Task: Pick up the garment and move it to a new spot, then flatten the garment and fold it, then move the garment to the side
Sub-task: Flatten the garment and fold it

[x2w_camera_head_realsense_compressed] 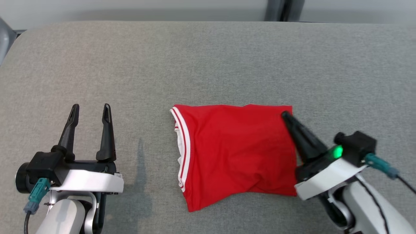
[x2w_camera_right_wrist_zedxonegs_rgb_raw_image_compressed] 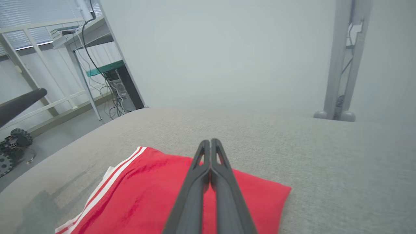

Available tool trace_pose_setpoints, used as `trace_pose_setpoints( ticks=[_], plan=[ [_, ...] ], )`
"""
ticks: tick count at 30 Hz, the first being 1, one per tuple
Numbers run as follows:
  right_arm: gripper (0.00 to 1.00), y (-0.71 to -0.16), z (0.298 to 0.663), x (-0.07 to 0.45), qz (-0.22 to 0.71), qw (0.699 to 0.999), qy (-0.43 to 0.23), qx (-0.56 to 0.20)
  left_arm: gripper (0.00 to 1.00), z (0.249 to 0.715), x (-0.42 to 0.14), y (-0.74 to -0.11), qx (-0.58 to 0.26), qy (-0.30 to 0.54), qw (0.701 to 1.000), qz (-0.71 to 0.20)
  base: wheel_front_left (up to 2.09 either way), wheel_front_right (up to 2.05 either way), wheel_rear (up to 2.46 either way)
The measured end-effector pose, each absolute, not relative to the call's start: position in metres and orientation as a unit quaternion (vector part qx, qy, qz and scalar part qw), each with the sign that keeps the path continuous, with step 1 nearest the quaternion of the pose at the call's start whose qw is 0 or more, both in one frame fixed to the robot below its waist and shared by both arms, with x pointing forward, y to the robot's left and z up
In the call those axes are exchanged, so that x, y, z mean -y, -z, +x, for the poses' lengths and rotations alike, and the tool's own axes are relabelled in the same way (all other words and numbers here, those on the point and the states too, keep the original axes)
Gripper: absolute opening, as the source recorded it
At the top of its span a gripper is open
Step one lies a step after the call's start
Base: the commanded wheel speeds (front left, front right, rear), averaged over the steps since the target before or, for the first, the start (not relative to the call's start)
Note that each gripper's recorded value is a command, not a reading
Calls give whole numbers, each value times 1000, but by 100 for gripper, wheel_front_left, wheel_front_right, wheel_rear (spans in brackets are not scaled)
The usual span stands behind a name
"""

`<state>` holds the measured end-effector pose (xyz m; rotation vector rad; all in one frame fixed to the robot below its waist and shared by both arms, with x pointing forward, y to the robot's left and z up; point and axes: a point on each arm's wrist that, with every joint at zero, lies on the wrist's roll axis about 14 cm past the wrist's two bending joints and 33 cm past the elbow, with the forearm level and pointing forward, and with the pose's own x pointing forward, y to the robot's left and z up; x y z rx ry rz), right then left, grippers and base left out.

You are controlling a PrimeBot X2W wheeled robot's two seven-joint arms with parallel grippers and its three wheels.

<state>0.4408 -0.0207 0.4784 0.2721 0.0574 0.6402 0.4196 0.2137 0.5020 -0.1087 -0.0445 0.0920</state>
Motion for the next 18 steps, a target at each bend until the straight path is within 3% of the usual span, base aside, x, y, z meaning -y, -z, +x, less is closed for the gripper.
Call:
trace_pose_setpoints(
  ticks=[4, 5, 6, 7, 8, 18],
  plan=[
    [0, -502, 453, 65, 119, 962, -246, 15, 100, 423, -204, -507, 28, -30, 998, -56, 0, 0, 0],
    [28, -509, 454, 76, 118, 966, -229, 25, 100, 423, -203, -509, 28, -27, 998, -55, 0, 0, 0],
    [47, -515, 455, 84, 116, 969, -215, 33, 100, 424, -201, -510, 29, -23, 998, -55, 0, 0, 0],
    [91, -519, 455, 94, 110, 972, -202, 39, 100, 424, -199, -511, 31, -19, 998, -54, 0, 0, 0],
    [100, -524, 455, 103, 105, 976, -187, 47, 100, 424, -198, -513, 32, -16, 998, -52, 0, 0, 0],
    [100, -525, 441, 173, 69, 993, -85, 34, 100, 421, -191, -515, 28, -2, 999, -47, 0, 0, 0]
  ],
)
